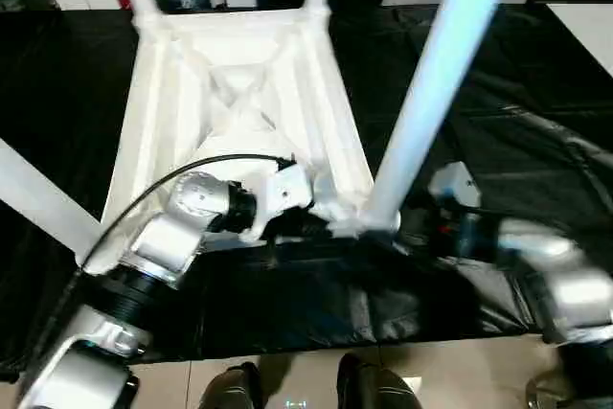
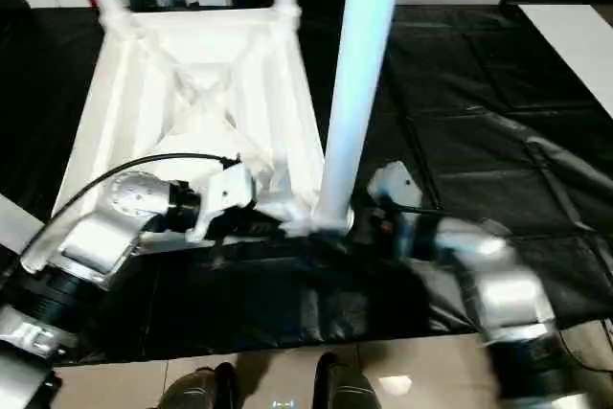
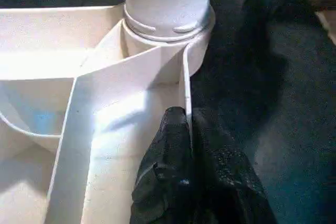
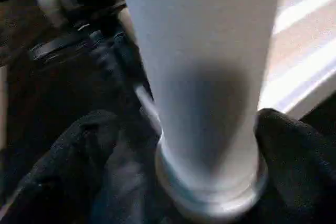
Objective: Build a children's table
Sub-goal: Rotate leg to tighten
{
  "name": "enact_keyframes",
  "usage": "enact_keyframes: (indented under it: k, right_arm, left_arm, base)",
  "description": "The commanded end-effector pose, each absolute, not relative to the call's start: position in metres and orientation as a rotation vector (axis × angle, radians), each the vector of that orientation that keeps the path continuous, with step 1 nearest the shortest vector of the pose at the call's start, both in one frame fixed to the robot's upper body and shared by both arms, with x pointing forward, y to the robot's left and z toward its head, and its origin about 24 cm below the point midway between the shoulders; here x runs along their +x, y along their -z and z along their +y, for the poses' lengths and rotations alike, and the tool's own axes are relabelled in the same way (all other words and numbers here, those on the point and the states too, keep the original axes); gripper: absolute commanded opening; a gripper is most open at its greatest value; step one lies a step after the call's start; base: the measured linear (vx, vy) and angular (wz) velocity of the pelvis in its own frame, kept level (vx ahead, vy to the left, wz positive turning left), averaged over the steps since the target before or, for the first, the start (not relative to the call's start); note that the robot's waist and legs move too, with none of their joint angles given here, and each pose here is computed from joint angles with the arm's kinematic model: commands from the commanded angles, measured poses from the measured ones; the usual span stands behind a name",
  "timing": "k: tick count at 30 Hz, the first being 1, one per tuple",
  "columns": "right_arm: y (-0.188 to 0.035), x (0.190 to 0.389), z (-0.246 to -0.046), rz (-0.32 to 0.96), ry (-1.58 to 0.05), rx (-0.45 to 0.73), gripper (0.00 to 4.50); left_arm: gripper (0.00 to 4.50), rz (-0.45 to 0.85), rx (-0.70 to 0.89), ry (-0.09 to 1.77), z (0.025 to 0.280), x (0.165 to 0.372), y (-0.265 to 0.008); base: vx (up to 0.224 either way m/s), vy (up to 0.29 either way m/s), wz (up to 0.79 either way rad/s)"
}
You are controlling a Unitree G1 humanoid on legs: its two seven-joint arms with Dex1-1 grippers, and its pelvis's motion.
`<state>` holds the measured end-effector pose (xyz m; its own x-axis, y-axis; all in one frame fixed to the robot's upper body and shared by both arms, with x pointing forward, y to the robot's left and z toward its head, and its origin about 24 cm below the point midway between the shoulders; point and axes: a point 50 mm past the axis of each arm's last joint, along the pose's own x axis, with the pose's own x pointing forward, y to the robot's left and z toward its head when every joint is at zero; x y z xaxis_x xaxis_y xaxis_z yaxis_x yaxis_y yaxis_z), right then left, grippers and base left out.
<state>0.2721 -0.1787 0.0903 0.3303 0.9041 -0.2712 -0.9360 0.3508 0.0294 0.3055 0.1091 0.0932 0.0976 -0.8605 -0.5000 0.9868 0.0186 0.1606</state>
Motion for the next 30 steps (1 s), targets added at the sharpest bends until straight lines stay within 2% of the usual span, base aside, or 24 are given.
enact_keyframes:
  k: [1, 3, 5, 8, 14, 17, 18, 24, 29, 30]
  right_arm:
    - [-0.088, 0.268, -0.176, 0.271, -1.305, -0.136, 4.48]
    - [-0.088, 0.268, -0.177, 0.273, -1.316, -0.141, 4.48]
    - [-0.089, 0.270, -0.180, 0.308, -1.416, -0.154, 4.32]
    - [-0.091, 0.272, -0.182, 0.328, -1.469, -0.149, 4.12]
    - [-0.091, 0.273, -0.181, 0.350, -1.533, -0.153, 3.42]
    - [-0.090, 0.275, -0.180, 0.345, -1.543, -0.152, 3.30]
    - [-0.090, 0.276, -0.179, 0.341, -1.545, -0.151, 3.07]
    - [-0.093, 0.284, -0.174, 0.289, -1.505, -0.127, 2.62]
    - [-0.093, 0.282, -0.168, 0.278, -1.534, -0.133, 2.36]
    - [-0.093, 0.282, -0.167, 0.276, -1.535, -0.129, 2.19]
  left_arm:
    - [0.00, 0.315, 0.571, 1.583, 0.103, 0.299, -0.089]
    - [0.00, 0.316, 0.575, 1.590, 0.103, 0.299, -0.089]
    - [0.00, 0.333, 0.593, 1.658, 0.107, 0.297, -0.089]
    - [0.00, 0.348, 0.606, 1.687, 0.109, 0.296, -0.089]
    - [0.00, 0.347, 0.615, 1.695, 0.111, 0.297, -0.090]
    - [0.00, 0.344, 0.615, 1.697, 0.111, 0.297, -0.090]
    - [0.00, 0.343, 0.616, 1.698, 0.111, 0.297, -0.090]
    - [0.00, 0.343, 0.614, 1.699, 0.112, 0.298, -0.090]
    - [0.00, 0.340, 0.610, 1.700, 0.112, 0.298, -0.091]
    - [0.00, 0.339, 0.609, 1.700, 0.112, 0.298, -0.091]
  base:
    - [0.000, 0.000, 0.00]
    - [0.000, 0.000, 0.00]
    - [0.000, 0.000, 0.00]
    - [0.000, 0.000, 0.00]
    - [0.000, 0.000, 0.00]
    - [0.000, 0.000, 0.00]
    - [0.000, 0.000, 0.00]
    - [0.000, 0.000, 0.00]
    - [0.000, 0.000, 0.00]
    - [0.000, 0.000, 0.00]
